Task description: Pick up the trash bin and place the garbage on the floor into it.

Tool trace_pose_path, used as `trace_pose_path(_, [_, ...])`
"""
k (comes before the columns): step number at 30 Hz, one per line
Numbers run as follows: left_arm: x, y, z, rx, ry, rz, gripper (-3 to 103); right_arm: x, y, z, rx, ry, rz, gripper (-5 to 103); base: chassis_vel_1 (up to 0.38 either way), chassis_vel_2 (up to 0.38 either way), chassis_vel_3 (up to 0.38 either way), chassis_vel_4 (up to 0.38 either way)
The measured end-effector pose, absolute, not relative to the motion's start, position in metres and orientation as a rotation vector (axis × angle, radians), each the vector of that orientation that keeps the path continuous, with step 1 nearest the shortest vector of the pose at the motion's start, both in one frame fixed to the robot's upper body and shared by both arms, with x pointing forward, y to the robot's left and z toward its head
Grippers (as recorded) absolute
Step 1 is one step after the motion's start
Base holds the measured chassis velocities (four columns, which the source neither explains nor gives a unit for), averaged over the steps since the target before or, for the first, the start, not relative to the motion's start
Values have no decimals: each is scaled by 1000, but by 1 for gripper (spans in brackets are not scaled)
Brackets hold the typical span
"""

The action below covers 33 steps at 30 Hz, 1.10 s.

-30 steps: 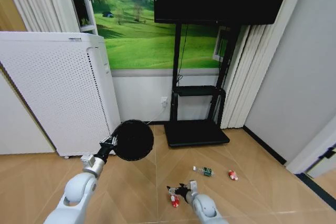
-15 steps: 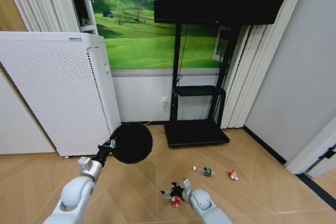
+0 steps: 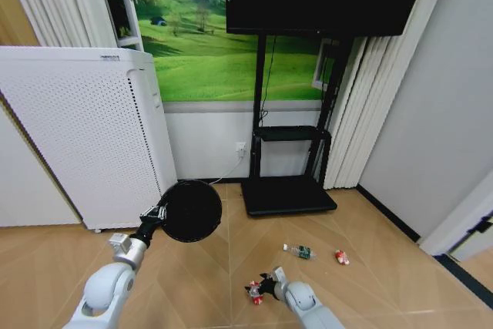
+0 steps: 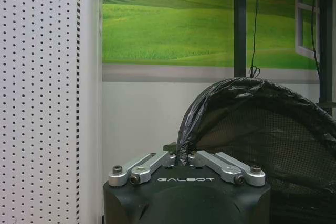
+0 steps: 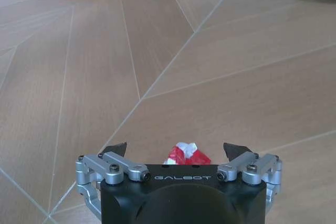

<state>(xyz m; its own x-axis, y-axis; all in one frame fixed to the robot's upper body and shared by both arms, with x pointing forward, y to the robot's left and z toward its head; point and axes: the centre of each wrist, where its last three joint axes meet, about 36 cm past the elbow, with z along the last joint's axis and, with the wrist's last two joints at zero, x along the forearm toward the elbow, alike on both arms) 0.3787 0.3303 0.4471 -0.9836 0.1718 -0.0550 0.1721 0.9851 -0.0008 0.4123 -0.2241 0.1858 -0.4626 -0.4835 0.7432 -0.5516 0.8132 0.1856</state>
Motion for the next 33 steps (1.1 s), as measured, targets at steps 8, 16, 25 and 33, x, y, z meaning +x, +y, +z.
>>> trace_pose_path(8, [378,330,446,263,3080,-15,4,404,-221,178,718,-2137,79,100,0,0,0,0])
trace_pose_path(16, [379,332,447,262,3076,-23,4,394,-218,167,695,-2129,113,100,0,0,0,0])
trace_pose_path(25, [381,334,445,270,3078,-31,4,389,-217,160,672,-2131,155,81,0,0,0,0])
trace_pose_path(33, [383,336,445,260,3075,-35,4,388,-217,158,679,-2139,167,54,0,0,0,0])
